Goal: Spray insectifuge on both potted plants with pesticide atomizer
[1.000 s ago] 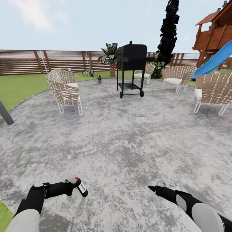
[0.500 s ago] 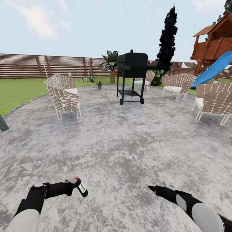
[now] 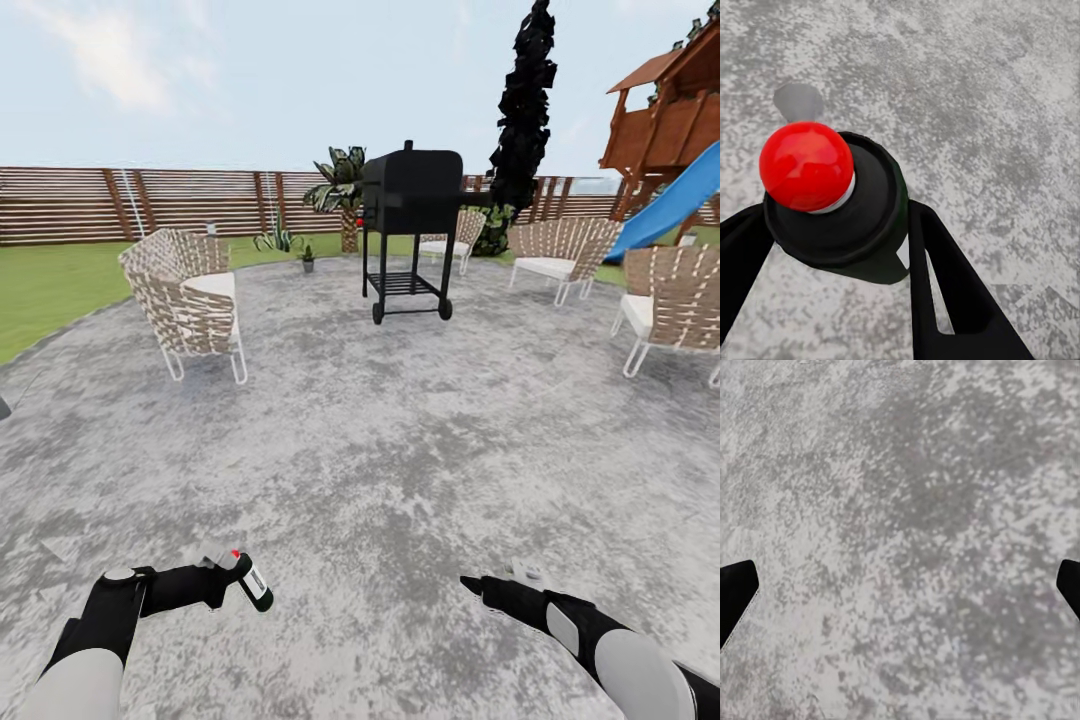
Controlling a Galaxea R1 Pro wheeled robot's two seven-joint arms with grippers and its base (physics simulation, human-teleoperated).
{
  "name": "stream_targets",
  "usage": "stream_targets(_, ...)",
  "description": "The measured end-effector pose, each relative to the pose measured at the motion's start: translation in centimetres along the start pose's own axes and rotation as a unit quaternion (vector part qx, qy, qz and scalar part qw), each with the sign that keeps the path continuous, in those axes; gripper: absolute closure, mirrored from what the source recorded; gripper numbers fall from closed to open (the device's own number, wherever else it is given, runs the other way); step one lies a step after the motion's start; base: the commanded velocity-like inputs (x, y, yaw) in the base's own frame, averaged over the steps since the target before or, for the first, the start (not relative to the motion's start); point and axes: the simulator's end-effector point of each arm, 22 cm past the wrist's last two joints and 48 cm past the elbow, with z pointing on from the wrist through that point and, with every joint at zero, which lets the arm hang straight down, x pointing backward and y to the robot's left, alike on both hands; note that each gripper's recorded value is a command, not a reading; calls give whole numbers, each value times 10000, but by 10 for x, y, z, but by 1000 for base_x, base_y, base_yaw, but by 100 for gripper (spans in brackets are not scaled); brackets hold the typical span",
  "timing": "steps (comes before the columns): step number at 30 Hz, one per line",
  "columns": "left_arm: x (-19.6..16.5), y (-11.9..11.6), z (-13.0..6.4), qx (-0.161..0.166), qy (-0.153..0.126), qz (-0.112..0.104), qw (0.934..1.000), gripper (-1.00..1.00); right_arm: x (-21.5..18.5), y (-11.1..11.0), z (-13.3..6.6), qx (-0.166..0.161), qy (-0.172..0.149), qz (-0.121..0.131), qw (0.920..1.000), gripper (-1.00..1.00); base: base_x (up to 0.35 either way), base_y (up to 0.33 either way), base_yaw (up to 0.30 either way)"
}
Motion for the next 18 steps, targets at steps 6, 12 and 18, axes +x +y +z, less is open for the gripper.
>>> stream_targets(6,0,0,0,-1,0,0,10000,100,0,0,0,0,3,0,10000,-100,335,0,0)
stream_targets(12,0,0,0,-1,0,1,10000,100,0,0,0,0,0,0,10000,-100,335,0,0)
stream_targets(18,0,0,0,-1,0,0,10000,100,0,0,0,0,3,-1,10000,-100,335,0,0)
